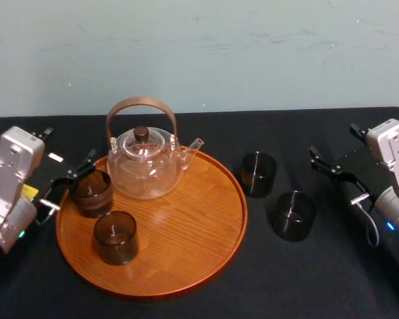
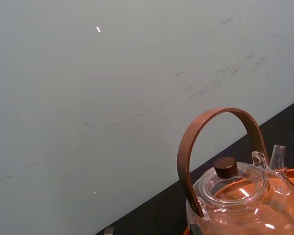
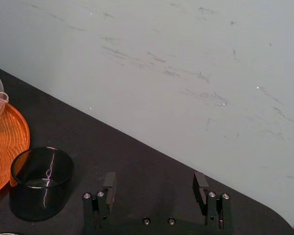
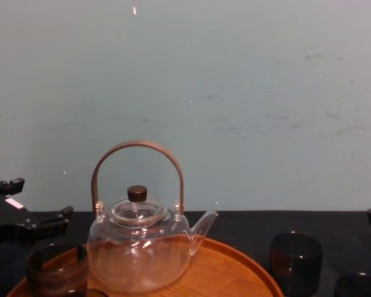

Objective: Pick up the glass from the table and place it on the tray.

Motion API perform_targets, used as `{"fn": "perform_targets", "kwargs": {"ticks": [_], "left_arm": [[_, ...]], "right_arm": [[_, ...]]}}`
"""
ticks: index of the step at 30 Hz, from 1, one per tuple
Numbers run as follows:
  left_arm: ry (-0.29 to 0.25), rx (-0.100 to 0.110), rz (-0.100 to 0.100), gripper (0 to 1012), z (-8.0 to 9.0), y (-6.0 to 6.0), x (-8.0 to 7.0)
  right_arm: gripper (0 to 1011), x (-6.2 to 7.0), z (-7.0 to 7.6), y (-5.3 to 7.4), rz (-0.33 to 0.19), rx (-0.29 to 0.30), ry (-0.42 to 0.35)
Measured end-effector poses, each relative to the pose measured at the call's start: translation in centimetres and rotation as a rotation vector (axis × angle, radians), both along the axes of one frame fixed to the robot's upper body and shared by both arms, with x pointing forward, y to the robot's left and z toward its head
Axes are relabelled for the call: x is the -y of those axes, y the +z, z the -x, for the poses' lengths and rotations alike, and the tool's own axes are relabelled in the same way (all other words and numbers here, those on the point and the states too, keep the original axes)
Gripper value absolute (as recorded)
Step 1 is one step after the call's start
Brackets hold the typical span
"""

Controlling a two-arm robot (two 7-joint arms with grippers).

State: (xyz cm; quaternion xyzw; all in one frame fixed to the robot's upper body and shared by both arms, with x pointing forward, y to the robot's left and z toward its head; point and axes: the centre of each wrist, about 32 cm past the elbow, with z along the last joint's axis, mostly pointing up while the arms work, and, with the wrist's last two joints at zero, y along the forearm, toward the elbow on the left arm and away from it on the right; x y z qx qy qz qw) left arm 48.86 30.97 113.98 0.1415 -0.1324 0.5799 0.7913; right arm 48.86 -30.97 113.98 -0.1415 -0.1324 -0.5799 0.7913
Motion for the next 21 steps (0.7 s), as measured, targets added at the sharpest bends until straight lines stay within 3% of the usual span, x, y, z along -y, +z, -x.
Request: {"fn": "perform_targets", "kwargs": {"ticks": [21], "left_arm": [[0.000,0.000,0.000,1001,0.00,0.00,0.00]], "right_arm": [[1002,0.00,0.00,0.00,0.000,0.000,0.000]]}}
